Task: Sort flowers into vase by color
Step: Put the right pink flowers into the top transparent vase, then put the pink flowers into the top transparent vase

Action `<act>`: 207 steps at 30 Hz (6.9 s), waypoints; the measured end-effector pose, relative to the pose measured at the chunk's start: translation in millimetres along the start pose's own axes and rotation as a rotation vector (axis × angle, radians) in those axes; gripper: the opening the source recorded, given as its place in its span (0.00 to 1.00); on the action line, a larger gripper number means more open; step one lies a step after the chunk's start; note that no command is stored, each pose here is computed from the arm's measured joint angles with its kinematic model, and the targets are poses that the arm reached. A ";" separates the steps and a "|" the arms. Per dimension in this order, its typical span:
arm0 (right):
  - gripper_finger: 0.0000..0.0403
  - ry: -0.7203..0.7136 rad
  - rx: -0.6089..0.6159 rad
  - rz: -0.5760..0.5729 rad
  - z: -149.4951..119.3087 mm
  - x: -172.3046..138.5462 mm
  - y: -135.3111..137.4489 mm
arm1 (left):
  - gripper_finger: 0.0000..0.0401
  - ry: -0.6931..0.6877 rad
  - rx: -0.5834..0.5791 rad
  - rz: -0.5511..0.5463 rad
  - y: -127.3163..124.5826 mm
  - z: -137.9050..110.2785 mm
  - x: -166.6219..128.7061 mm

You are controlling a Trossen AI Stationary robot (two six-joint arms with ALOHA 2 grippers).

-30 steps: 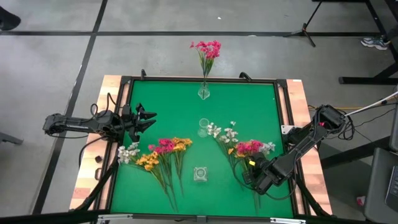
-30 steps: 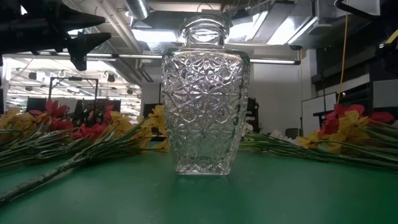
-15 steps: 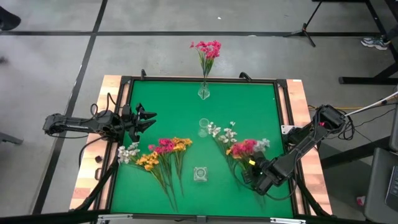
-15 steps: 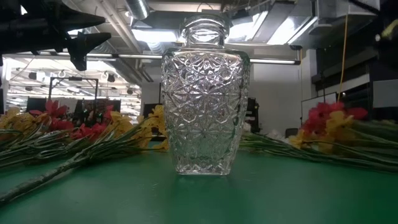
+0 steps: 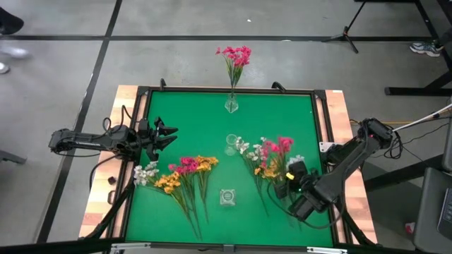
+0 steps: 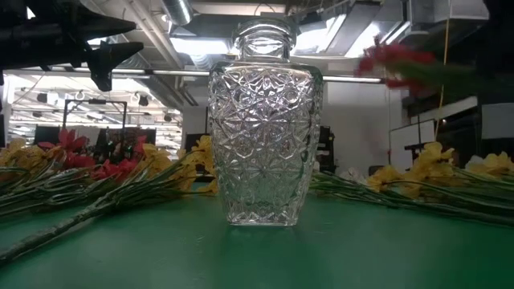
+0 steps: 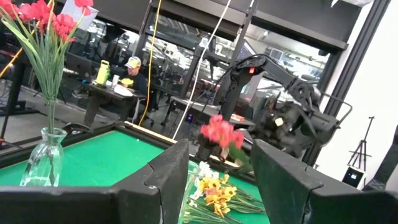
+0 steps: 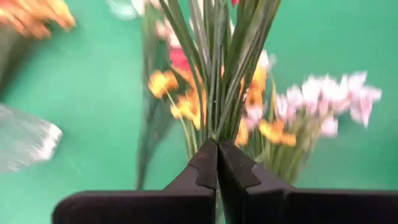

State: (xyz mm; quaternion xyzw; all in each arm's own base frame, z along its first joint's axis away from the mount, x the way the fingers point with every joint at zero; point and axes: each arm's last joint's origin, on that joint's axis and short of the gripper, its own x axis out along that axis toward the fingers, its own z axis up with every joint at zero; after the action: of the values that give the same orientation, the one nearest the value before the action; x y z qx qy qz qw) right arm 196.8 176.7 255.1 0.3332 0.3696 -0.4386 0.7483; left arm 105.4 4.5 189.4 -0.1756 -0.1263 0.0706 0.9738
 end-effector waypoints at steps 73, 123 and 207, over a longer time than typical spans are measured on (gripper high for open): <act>0.00 -1.336 -0.484 0.525 282.7 75.6 0.0 | 0.43 0.065 0.017 0.024 2.3 -6.4 -0.2; 0.00 -1.046 -0.395 0.514 304.7 219.6 -70.8 | 0.43 0.037 0.048 0.096 4.4 -5.3 -0.3; 0.44 -0.286 -0.387 0.414 254.1 133.2 -115.0 | 0.43 0.932 0.491 -0.359 -150.1 -75.0 79.5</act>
State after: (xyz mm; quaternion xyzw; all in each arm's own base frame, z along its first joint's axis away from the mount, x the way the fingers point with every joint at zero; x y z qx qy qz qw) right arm 204.9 -132.3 250.7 0.1877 0.2617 -0.2408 0.9156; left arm 215.9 -144.7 193.1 0.0680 0.3100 -0.1544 0.9357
